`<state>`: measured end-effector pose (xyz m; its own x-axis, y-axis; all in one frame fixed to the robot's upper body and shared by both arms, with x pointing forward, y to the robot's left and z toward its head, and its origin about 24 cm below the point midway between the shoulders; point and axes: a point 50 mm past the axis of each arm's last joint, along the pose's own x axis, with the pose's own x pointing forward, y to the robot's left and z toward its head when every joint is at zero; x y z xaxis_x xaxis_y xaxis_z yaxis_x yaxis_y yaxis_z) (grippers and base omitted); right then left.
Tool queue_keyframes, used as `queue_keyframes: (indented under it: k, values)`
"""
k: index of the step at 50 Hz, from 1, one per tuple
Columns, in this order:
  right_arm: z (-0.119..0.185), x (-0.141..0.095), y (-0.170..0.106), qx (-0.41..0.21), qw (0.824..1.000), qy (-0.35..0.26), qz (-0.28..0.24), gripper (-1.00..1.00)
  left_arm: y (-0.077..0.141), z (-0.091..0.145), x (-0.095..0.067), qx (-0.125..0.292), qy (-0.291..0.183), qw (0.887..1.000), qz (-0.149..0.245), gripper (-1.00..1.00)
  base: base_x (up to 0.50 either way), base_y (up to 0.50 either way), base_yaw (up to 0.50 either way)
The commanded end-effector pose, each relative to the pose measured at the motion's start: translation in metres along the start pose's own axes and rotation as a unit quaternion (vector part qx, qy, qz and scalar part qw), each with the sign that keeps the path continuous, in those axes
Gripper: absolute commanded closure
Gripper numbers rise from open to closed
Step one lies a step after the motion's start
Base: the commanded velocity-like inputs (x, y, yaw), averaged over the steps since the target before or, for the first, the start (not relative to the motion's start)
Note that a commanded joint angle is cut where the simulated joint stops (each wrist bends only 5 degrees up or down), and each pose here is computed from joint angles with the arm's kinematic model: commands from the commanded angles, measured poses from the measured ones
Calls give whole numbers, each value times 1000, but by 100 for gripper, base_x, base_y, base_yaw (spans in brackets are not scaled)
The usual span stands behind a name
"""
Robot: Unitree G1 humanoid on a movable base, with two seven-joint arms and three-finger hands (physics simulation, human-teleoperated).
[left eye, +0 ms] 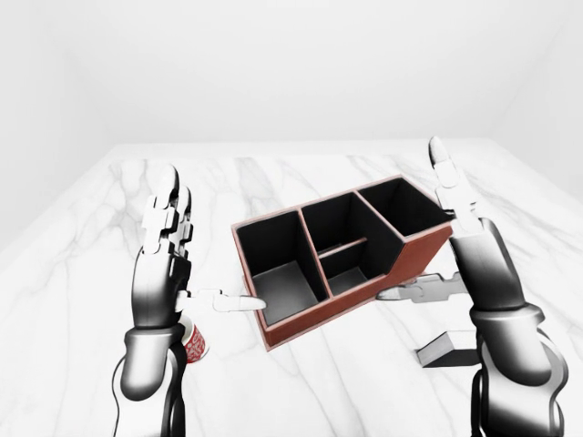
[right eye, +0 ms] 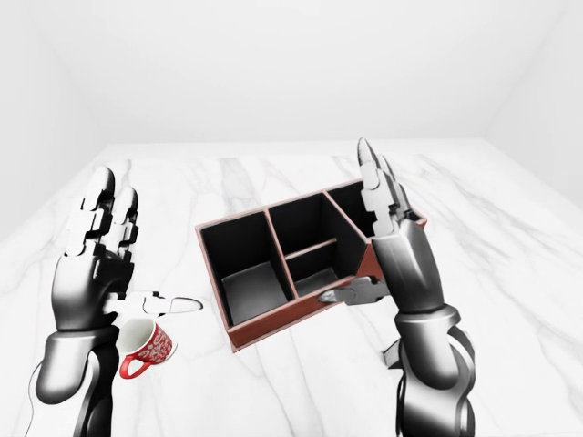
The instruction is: Pick up the book and place it in the back compartment of the caddy.
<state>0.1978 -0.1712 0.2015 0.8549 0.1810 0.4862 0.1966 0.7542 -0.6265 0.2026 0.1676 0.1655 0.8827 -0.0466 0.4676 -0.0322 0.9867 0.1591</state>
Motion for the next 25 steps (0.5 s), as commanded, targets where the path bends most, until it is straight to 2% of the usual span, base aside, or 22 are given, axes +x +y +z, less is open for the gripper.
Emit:
queue_keyframes:
  k: [1,25]
  values:
    - [1,-2,-4,-50,999,11,15,-100,0,0,0,1,0,1000,0,-100,0,0,0]
    - [9,-8,-8,-103,993,20,49,-100,-1,-1,0,2,3,1000,-2,-100,0,0,0]
